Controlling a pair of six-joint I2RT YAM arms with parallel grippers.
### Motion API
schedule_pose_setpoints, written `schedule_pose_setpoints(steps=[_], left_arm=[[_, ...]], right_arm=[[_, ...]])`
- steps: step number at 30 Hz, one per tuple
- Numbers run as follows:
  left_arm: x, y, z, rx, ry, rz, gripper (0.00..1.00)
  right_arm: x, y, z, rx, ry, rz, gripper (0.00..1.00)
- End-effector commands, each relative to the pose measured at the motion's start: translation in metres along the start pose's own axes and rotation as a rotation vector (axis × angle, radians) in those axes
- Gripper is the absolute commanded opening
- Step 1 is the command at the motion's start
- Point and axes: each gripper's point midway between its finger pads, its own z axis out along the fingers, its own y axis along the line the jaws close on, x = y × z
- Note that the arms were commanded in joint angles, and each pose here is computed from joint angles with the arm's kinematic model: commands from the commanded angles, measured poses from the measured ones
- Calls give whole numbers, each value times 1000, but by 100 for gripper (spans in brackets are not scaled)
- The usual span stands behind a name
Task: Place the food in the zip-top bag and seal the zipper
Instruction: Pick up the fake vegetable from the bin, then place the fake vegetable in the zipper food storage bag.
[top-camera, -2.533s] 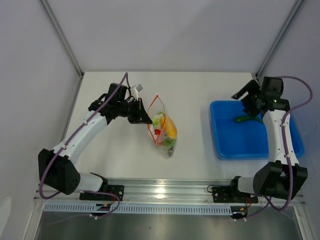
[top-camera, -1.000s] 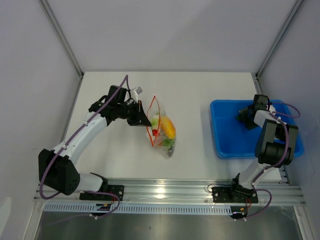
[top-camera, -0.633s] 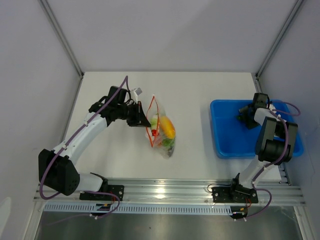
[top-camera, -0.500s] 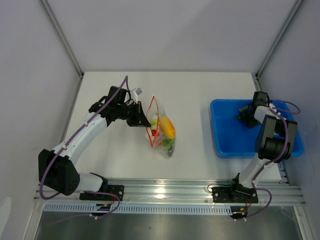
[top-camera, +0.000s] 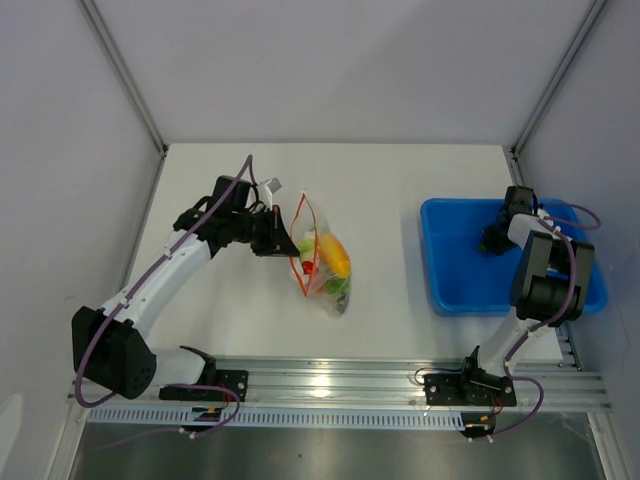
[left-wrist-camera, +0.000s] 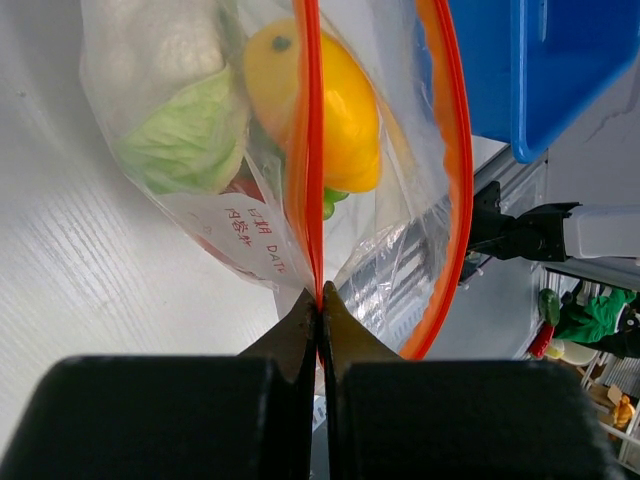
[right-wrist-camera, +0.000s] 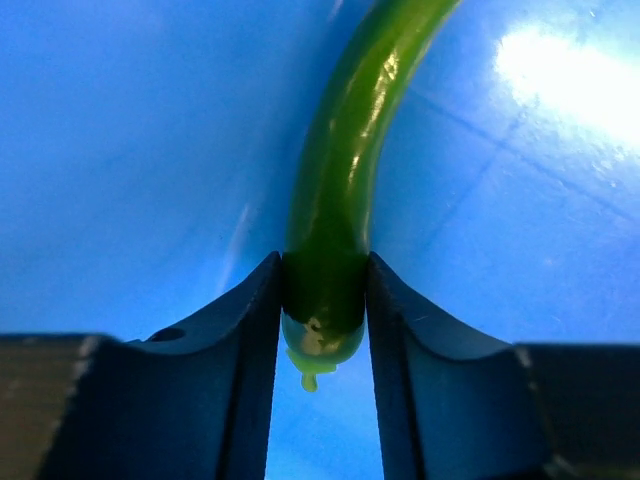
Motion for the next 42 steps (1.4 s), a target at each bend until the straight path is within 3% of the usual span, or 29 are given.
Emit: schedule_pose_setpoints(steps=[1, 9, 18, 26, 34, 38, 42], left_arm=[[2, -3, -7, 15, -23, 26, 1], [6, -4, -8, 29, -28, 24, 1], [3, -9, -5, 61, -13, 21, 1], [-3, -13, -3, 75, -6, 17, 1], [-7, -18, -4, 83, 0, 7, 1], [-10, -23, -9, 84, -16, 8, 1], [-13, -27, -13, 85, -25, 11, 1]], right_arm=[[21, -28, -1, 78, 41, -46, 35], [30, -35, -18, 51, 54, -77, 1], [26, 2, -90, -166, 12, -158, 0], [42, 78, -203, -597, -28, -422, 0], [144, 161, -346, -1203, 214, -778, 0], [191, 172, -412, -1463, 371, -902, 0], [222, 171, -452, -1619, 566, -940, 0]])
